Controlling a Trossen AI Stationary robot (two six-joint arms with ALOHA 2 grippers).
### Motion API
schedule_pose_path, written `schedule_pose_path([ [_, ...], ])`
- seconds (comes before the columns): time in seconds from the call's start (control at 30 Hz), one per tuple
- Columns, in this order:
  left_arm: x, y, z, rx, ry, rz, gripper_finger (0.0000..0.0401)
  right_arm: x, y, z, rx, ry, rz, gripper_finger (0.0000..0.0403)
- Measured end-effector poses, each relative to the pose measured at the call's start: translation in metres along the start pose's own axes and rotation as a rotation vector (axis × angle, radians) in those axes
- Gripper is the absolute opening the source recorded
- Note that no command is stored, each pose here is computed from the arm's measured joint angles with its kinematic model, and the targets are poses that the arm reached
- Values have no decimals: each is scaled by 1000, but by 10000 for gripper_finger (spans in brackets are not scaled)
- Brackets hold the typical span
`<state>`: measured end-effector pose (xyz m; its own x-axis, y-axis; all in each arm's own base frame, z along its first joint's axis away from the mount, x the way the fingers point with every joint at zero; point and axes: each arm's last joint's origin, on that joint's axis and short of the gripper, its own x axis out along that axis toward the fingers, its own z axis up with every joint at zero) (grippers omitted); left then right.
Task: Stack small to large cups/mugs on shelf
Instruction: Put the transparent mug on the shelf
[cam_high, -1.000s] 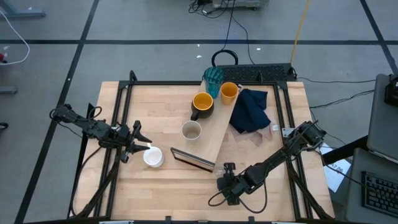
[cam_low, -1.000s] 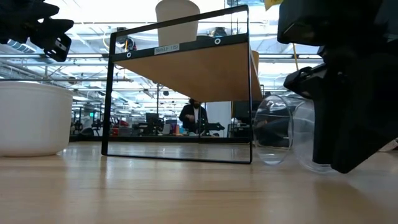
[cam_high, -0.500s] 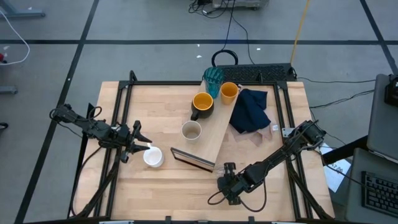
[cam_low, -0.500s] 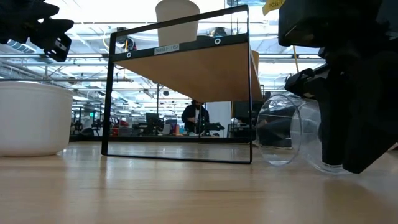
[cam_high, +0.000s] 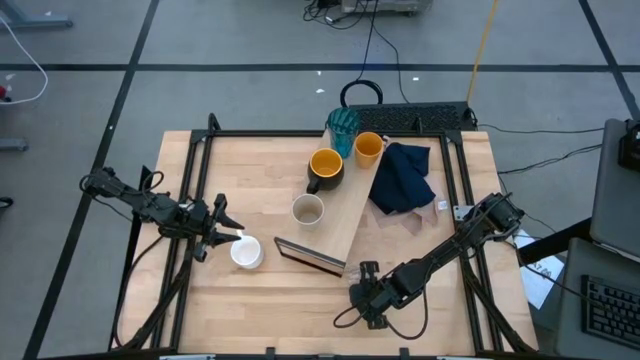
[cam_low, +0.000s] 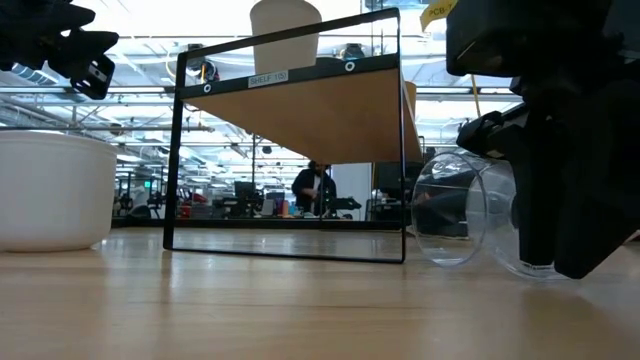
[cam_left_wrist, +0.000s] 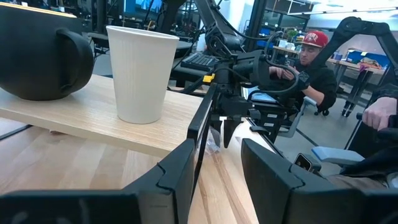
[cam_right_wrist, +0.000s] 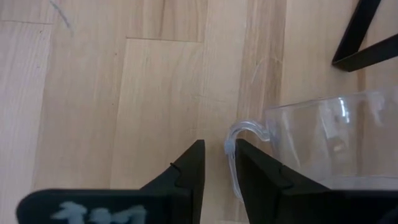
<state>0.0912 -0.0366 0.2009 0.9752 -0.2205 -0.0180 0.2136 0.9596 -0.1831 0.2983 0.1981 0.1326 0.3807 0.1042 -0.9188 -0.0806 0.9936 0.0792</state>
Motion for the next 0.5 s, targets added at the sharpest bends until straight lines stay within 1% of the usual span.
schedule_pose_path([
  [0.27, 0, 0, 0, 0, 0, 0, 134, 0, 0, 0, -19, 2, 0, 75],
  [0.37, 0, 0, 0, 0, 0, 0, 134, 1, 0, -1, -22, 3, -1, 57],
  [0.5, 0, 0, 0, 0, 0, 0, 134, 1, 0, -1, -24, 4, -2, 20],
])
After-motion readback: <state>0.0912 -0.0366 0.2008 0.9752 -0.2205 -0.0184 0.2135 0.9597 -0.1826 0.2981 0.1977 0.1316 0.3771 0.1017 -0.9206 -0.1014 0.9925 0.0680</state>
